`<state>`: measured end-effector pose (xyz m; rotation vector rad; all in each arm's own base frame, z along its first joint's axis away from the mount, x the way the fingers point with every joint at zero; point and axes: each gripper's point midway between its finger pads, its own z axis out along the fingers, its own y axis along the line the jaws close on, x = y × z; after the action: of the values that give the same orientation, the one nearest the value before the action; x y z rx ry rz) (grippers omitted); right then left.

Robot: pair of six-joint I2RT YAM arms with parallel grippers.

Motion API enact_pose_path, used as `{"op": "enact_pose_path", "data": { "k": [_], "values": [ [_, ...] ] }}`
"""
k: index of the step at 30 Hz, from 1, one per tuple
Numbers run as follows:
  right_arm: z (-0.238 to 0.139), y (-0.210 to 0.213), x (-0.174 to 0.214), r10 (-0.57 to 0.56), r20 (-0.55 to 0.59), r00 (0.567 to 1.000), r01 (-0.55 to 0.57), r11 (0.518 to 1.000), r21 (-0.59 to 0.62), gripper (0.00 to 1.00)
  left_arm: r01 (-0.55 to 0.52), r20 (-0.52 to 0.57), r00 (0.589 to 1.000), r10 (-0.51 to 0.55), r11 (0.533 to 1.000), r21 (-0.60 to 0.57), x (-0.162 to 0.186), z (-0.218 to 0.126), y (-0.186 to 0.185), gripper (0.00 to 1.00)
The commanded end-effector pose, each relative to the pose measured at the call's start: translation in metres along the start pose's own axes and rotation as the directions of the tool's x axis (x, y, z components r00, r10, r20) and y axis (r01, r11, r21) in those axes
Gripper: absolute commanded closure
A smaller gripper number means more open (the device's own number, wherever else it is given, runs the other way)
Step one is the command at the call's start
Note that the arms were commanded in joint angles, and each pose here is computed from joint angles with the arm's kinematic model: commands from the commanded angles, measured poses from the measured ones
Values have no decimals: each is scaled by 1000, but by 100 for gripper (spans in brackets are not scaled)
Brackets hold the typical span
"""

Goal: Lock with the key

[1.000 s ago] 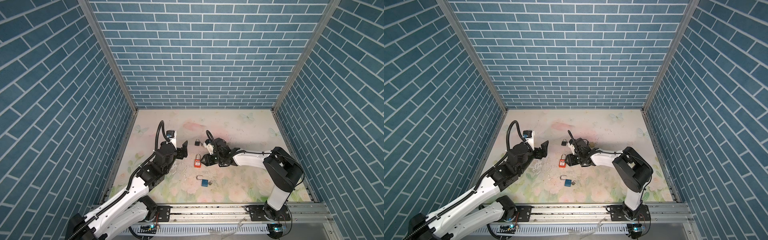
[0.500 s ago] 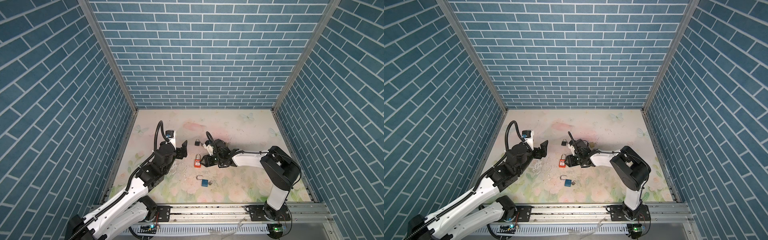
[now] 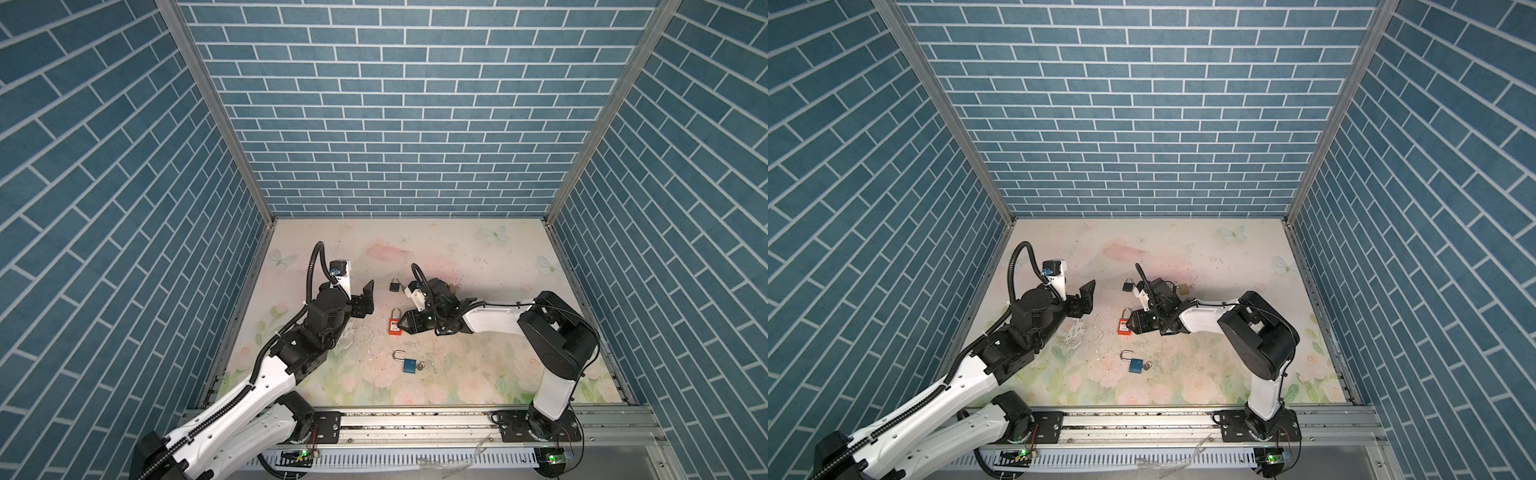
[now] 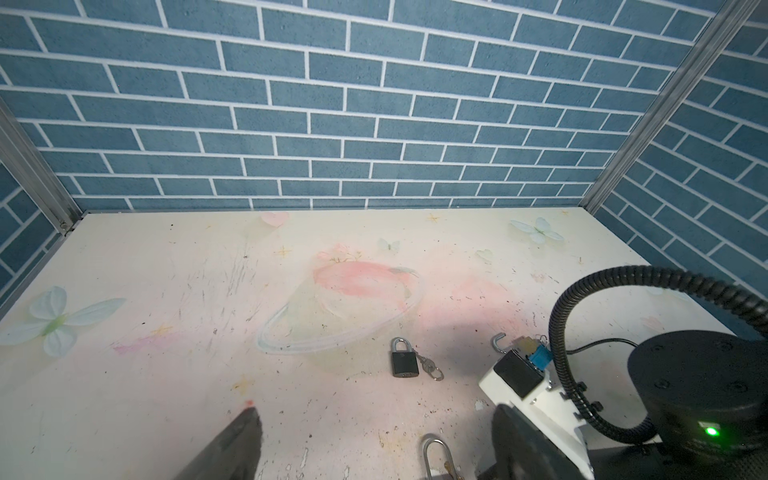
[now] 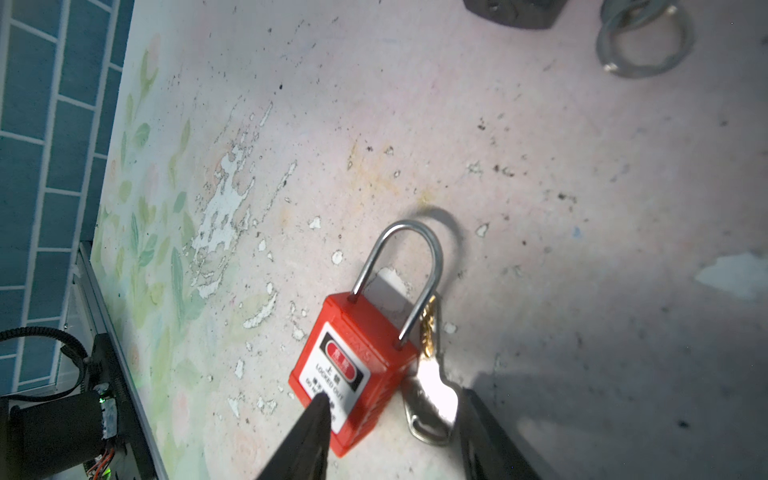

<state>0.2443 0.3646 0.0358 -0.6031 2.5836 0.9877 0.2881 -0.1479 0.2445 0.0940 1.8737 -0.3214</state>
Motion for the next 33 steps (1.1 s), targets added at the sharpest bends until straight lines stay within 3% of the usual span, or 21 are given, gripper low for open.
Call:
{"op": "enact_pose_path", "data": {
  "k": [1, 12, 16, 19, 23, 27, 30, 33],
  "values": [
    [-1, 0, -2, 17, 1, 1000, -17, 1000, 22, 49, 7, 15, 1000, -7, 1000, -15, -4, -2, 5, 13],
    [-78, 42, -55, -214, 230, 949, 206, 977, 60, 48, 63, 64, 996, -57, 993, -95, -15, -12, 23, 13],
    [-93, 64, -35, -341, 232, 911, 340, 939, 43, 49, 108, 40, 994, -106, 992, -65, -10, -12, 21, 13],
    [-95, 79, -9, -477, 202, 855, 476, 878, 55, 50, 171, -10, 985, -172, 983, -67, 7, -9, 21, 13],
    [-90, 87, 24, -563, 123, 817, 561, 826, 58, 49, 228, -108, 965, -238, 969, -94, 37, -7, 24, 13],
    [-82, 73, 49, -522, 41, 852, 516, 851, 96, 49, 269, -218, 928, -302, 949, -167, 72, -12, 33, 13],
    [-75, 67, 70, -487, -2, 873, 486, 871, 66, 49, 357, -296, 868, -399, 915, -186, 98, -18, 30, 13],
    [-64, 64, 86, -504, -52, 862, 506, 861, 57, 44, 446, -356, 796, -490, 872, -203, 121, -24, 25, 13]
  ]
}}
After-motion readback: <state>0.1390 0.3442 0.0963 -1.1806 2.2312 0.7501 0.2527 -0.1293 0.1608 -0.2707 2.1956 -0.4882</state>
